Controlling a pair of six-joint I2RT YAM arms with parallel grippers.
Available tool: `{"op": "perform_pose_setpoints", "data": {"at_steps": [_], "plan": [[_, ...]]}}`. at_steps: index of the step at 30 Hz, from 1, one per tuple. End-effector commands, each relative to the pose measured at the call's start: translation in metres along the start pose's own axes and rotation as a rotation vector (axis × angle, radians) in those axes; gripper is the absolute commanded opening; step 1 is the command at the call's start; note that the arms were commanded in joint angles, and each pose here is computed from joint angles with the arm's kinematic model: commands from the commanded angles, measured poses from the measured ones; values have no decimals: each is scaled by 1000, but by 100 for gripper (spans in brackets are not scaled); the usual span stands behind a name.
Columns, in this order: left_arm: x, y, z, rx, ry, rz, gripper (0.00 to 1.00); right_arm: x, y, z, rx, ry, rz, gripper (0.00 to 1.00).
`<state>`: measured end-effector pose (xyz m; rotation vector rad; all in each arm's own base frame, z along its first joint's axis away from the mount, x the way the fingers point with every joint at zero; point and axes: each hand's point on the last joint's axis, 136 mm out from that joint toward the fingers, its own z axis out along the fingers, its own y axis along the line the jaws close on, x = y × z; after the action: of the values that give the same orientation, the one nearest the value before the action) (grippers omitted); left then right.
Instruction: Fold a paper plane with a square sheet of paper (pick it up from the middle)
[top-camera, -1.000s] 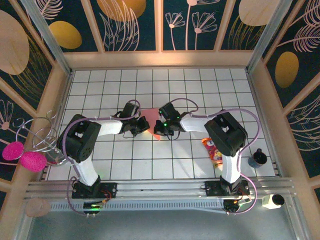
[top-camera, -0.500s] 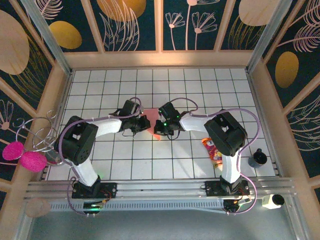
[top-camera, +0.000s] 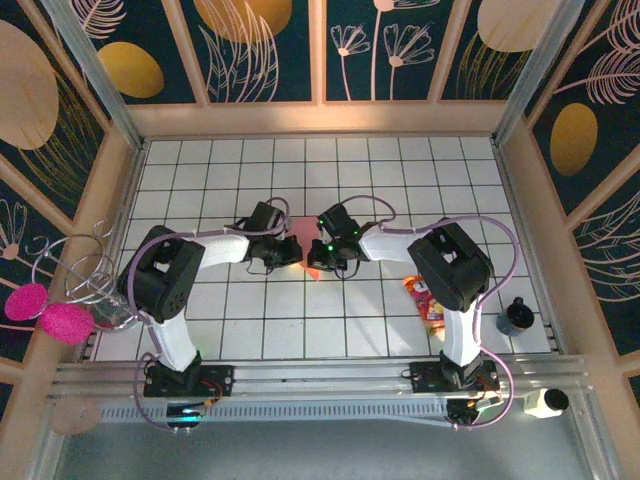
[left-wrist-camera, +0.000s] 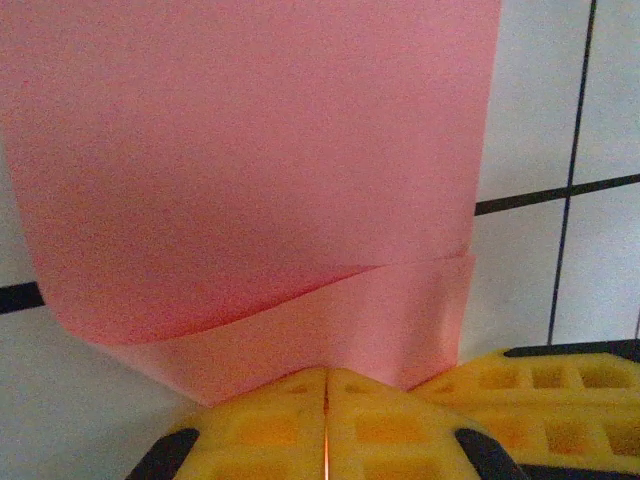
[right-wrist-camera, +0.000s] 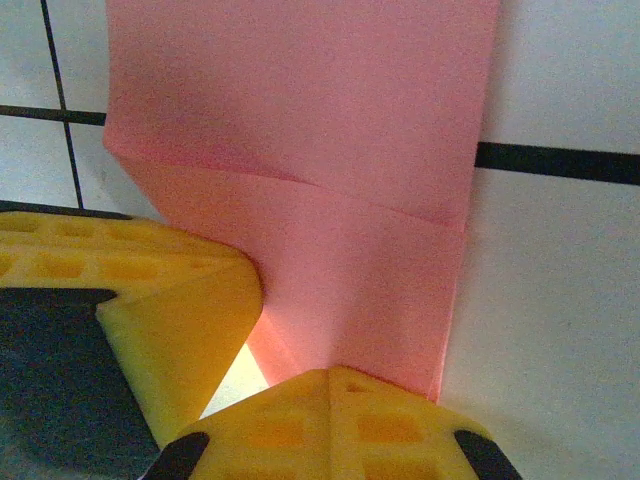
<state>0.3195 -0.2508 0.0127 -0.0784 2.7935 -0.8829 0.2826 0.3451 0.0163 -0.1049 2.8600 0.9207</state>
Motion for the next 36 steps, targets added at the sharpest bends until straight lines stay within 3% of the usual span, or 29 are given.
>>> {"op": "perform_pose_setpoints", "data": {"at_steps": [1,13,21,24,28,36], "plan": [[0,41,2,-179,-2,-7,8,34,-63,15,213,108,51,0],[-41,101,-22,-269,-78,-139,9,46,-88,10,305,122,50,0],[-82,81,-50,-273,-175,-96,10,40,-81,8,285,103,39,0],[-86,59,-60,-192,-200,-71,10,37,-75,9,264,97,32,0],[-77,24,-66,-55,-210,-43,11,30,-60,10,206,82,17,0],[-43,-20,-39,102,-127,-31,14,16,-38,5,98,47,-16,0]]}}
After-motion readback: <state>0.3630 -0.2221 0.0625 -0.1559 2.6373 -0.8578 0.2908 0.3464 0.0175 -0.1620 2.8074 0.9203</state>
